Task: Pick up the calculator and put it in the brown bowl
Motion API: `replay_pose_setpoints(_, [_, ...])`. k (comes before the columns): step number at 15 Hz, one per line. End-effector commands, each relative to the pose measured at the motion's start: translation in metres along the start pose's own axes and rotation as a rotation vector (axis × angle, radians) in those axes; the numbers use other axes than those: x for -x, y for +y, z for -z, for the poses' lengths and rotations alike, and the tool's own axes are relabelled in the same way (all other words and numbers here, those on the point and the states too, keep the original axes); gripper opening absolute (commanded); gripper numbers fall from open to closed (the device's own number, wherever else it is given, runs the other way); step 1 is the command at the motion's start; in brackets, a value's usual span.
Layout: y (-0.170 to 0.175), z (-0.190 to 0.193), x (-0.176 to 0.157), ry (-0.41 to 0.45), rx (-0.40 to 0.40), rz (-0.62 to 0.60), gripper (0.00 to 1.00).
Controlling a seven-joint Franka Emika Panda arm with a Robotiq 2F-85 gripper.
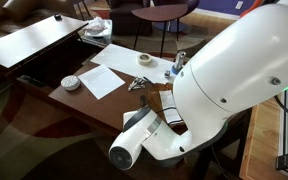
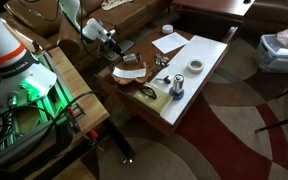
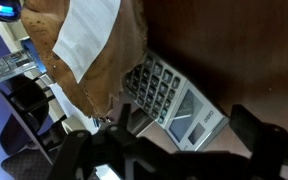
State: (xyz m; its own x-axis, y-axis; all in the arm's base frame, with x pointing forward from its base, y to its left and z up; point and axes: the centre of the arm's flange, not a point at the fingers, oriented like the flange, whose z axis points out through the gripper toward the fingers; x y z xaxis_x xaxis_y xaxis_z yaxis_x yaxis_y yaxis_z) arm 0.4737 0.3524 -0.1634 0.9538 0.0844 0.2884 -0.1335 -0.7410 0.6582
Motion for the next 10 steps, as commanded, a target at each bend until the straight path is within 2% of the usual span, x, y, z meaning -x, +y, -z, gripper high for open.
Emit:
replay_pose_setpoints(1, [-0.045, -0.032, -0.011, 0.092, 0.06, 0.002, 1.0])
replay_pose_setpoints(2, [-0.045, -0.032, -0.012, 0.119, 0.069, 0.005, 1.0])
replay_pose_setpoints(3, [-0.044, -0.032, -0.013, 0.146, 0.077, 0.003, 0.8])
replay_pose_setpoints(5, [-0.041, -0.03, -0.017, 0.176, 0.085, -0.002, 0.68])
replay_pose_setpoints(10, [-0.03, -0.024, -0.023, 0.203, 0.129, -0.032, 0.26])
